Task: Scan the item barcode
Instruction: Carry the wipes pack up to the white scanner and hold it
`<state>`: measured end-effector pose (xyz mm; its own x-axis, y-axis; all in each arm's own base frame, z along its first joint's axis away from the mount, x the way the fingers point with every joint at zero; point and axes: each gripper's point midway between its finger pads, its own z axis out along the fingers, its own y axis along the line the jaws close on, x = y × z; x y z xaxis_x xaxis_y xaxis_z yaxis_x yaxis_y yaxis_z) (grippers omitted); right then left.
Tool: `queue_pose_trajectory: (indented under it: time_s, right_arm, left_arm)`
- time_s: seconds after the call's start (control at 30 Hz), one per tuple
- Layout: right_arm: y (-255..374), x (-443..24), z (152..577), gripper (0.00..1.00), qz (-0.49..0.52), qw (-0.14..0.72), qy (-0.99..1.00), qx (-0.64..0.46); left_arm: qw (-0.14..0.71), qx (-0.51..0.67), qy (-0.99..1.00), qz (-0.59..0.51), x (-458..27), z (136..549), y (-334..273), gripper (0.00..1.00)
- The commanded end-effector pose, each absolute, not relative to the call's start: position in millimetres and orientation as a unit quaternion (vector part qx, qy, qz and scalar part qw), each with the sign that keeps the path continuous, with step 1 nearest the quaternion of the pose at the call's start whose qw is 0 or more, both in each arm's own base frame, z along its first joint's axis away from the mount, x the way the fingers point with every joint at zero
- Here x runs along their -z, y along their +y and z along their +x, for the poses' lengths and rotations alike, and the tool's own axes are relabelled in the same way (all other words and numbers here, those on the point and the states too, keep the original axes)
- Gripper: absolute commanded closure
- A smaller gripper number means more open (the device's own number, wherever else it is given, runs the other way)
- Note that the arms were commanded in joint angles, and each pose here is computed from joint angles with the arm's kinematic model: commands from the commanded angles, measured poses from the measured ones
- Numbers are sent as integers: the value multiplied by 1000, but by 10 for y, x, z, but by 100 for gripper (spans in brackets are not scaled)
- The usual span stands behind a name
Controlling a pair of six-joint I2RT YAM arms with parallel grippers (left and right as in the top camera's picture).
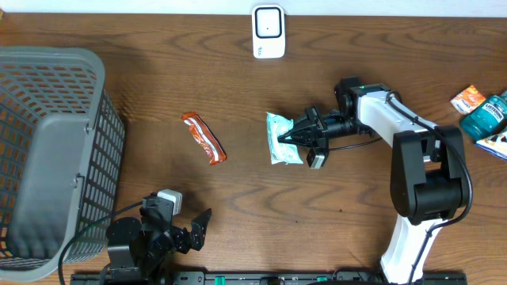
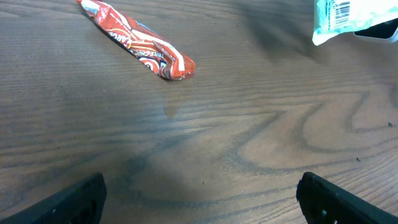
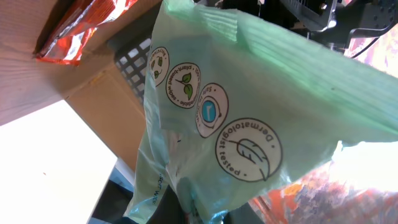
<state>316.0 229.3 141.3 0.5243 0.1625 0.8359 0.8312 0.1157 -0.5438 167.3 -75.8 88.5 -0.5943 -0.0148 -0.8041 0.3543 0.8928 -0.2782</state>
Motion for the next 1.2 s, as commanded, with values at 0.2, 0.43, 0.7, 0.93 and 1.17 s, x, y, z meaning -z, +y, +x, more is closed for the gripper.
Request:
queue_pose_trajectory:
  time_s: [0.2,0.43,0.7,0.93,1.17]
  right_arm:
    - [2125,-1527,3179,99,-596,618,-409,310]
    - [2146,-1542,3185,99,-443,499,-567,482]
    - [2324,-1281,2948,99,-344,412,-699,473]
    - [2502,-928,3707,99,-246,182,-810,500]
    - [2745,-1275,4620,99,-153,-100,-819,543]
  left_arm:
    - [440,210,868,96,-897,1670,-756,2]
    - [440,210,868,96,-897,1670,-756,2]
    - [440,210,868,96,-897,1670,-756,2]
    - [440,210,868,96,-897,1670,-756,2]
    - [440,210,868,96,-897,1670,-756,2]
